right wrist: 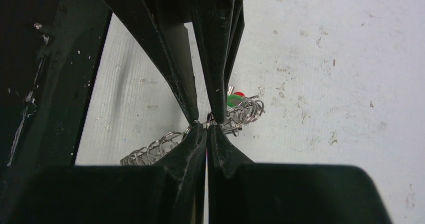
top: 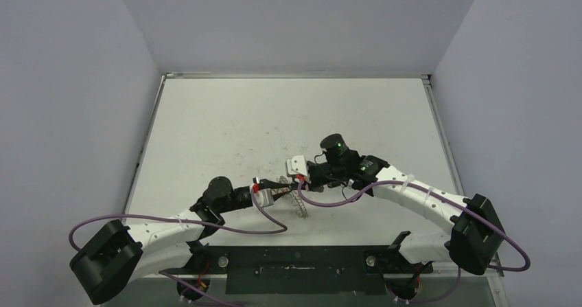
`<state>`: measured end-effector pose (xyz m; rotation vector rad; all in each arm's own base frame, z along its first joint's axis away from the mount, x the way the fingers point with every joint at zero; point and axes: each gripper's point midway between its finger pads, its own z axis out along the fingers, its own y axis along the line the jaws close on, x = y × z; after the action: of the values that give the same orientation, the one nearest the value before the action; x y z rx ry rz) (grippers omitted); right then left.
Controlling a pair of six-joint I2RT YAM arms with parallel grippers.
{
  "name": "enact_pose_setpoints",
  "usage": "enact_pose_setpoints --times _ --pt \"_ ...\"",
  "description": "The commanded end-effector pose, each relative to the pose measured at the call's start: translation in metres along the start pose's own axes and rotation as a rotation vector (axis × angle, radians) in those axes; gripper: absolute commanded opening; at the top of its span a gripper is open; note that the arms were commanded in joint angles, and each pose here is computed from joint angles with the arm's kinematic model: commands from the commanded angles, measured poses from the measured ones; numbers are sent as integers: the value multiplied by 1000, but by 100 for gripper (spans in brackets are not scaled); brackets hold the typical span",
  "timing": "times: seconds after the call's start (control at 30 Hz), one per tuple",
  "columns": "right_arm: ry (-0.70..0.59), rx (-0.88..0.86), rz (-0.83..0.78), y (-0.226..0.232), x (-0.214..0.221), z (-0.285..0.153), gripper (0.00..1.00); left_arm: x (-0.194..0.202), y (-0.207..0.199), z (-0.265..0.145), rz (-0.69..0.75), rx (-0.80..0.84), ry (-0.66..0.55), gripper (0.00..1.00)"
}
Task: Put the keys on the keyring
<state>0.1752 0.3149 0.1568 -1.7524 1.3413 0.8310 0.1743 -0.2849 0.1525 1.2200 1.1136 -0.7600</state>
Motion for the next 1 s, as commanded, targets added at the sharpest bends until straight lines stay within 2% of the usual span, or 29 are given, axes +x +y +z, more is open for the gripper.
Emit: enact_pose_setpoints --times 0.0,0.17,0.33,0.47,0.57,0.7,0.97 --pt "-91 16 -55 -6 -25 -5 0 -34 18 10 65 -42 -98 17" --pt "-85 16 -52 -6 -23 -5 0 -34 20 9 73 -57 -93 0" --pt "-84 19 -54 -7 -23 -5 0 -30 18 6 81 -48 -72 0" --pt "-85 21 -59 -7 -24 -5 0 -29 15 1 88 -41 -58 21" --pt "-88 21 -61 -7 -25 -6 0 -29 14 -3 93 -46 -48 29" --pt "-90 20 -64 -7 -26 -6 0 -30 18 -9 97 -81 -45 32" --pt "-99 23 -70 -7 -29 -8 0 -33 20 -6 93 -82 -49 27"
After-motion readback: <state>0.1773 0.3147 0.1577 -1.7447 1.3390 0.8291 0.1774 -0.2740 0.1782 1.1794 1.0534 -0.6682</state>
